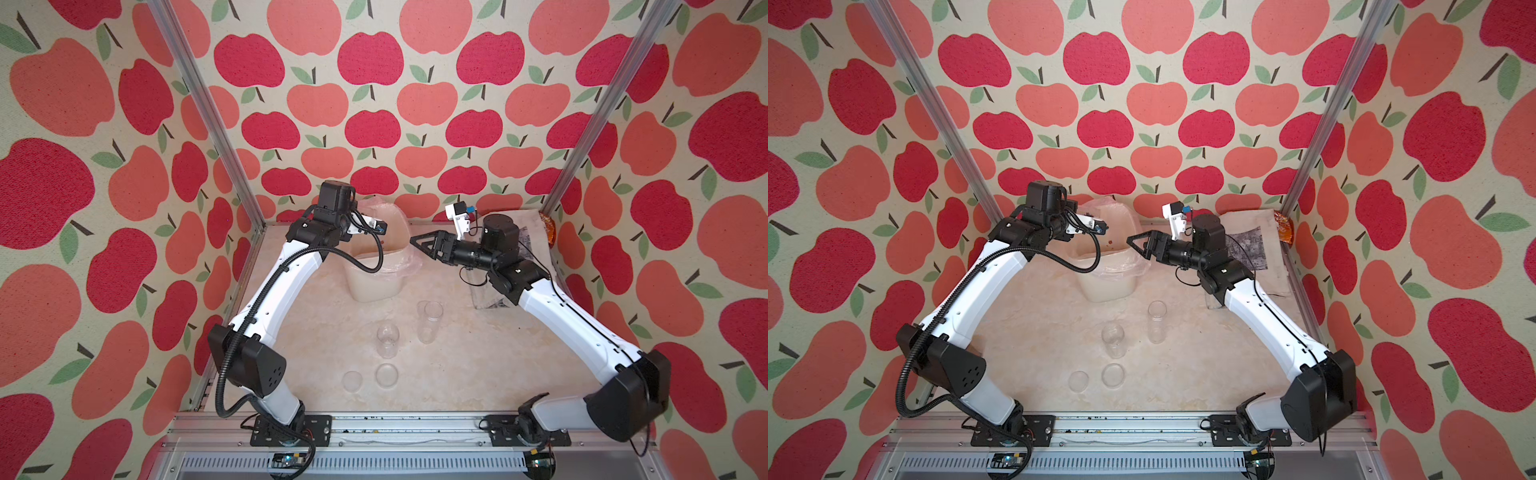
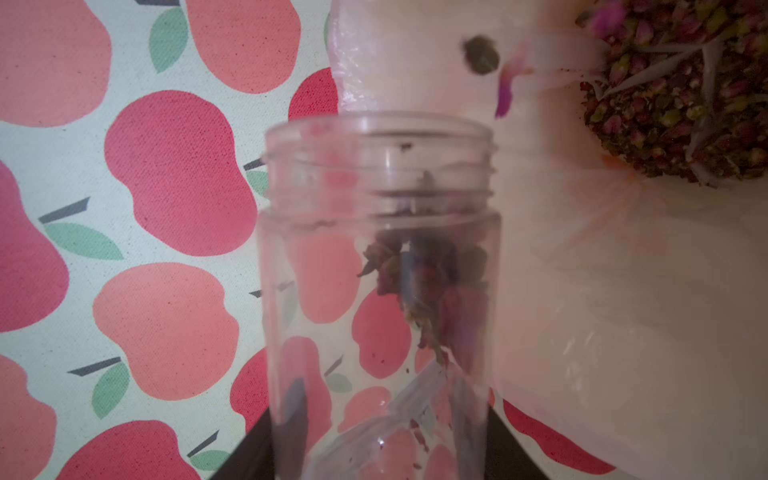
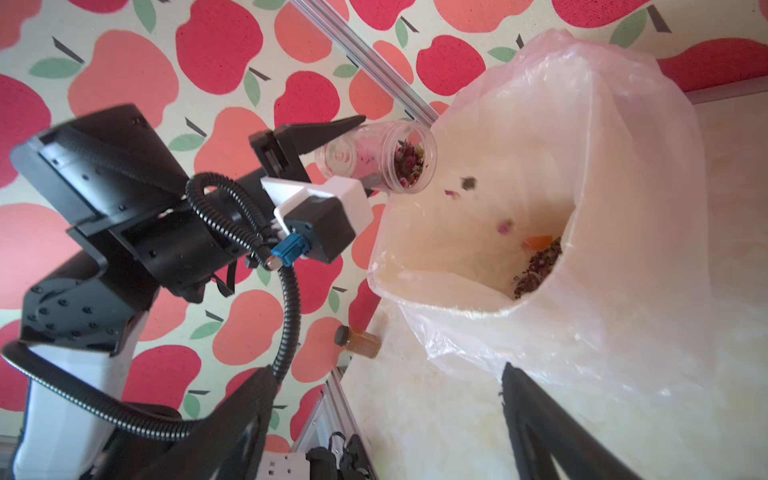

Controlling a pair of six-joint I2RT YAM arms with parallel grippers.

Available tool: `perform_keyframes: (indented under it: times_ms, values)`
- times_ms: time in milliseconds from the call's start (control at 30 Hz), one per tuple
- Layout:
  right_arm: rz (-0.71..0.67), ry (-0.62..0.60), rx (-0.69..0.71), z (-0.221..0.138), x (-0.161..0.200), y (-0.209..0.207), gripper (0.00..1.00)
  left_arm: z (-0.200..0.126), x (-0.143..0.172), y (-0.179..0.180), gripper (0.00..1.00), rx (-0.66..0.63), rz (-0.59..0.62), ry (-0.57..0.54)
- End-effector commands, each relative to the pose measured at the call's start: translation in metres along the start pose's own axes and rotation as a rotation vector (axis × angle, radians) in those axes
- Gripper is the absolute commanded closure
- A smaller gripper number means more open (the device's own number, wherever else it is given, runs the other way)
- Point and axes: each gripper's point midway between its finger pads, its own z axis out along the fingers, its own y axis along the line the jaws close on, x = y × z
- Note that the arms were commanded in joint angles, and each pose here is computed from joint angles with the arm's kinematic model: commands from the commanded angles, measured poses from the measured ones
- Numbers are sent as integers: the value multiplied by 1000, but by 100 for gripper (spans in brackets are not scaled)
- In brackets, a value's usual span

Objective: Empty the moldy dried flower tea in the jars
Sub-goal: Pour the moldy dried flower tea into the trash bin.

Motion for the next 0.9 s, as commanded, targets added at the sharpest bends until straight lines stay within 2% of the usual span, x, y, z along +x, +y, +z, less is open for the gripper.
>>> perform_keyframes:
  times_ms: [0,367,867]
  values:
    - [76,-1,-132,13,-25,29,15,-18,-15,4,100,-14,-151,-153]
    - [245,67,-282,65,-56,35,36,-23,-18,-2,100,-31,-226,-256]
    - [307,164,-372,103,-39,56,51,-30,-27,-5,100,-35,-242,-318]
